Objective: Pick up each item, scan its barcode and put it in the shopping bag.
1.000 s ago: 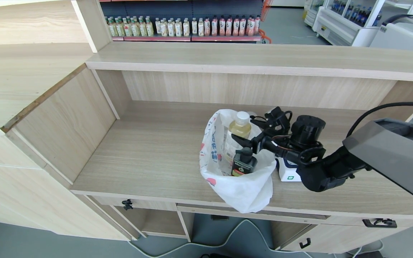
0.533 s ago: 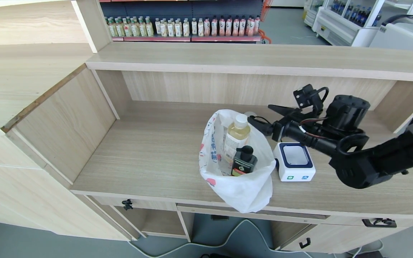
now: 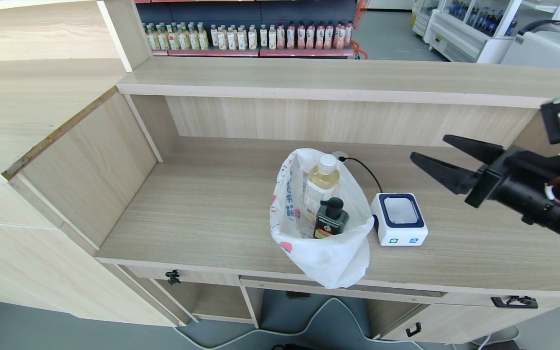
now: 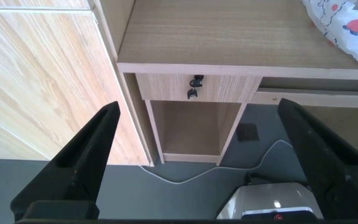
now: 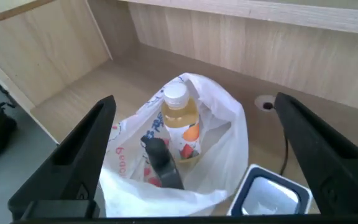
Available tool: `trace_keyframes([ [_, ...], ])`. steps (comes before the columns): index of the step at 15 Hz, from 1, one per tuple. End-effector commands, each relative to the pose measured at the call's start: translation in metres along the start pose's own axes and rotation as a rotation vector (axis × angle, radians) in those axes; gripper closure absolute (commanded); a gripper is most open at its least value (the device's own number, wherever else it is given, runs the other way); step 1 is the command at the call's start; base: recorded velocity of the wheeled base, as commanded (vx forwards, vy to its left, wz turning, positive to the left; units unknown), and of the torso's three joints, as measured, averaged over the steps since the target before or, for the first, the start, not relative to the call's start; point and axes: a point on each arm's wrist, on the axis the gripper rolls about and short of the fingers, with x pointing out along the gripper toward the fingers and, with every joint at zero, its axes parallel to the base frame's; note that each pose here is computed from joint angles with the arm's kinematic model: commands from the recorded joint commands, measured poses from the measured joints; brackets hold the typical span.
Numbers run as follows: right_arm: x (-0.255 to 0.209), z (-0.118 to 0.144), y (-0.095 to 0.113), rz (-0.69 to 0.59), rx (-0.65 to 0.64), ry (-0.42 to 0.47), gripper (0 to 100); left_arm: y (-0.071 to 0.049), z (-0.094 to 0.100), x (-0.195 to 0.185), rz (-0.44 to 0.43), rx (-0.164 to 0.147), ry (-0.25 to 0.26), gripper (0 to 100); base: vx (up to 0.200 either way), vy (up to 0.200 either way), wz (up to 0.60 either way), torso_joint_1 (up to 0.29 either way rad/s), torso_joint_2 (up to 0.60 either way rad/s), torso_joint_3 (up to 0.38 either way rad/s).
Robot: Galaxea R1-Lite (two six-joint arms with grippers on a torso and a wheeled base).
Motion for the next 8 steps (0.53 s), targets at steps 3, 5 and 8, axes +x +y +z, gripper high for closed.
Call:
trace_keyframes([
  [3, -0.116, 0.003, 0.032, -0.401, -0.057, 0.099, 0, 0.000, 0.000, 0.000, 0.000, 0.001, 0.001, 0, 0.000, 0.000, 0.00, 0.000, 0.00, 0.000],
  [5, -0.156, -0.013, 0.052, -0.613, -0.031, 0.234, 0, 0.000, 0.000, 0.000, 0.000, -0.001, 0.001, 0, 0.000, 0.000, 0.00, 0.000, 0.00, 0.000],
  [8, -0.199, -0.041, 0.077, -0.655, -0.028, 0.274, 0, 0.000, 0.000, 0.000, 0.000, -0.001, 0.001, 0, 0.000, 0.000, 0.00, 0.000, 0.00, 0.000],
])
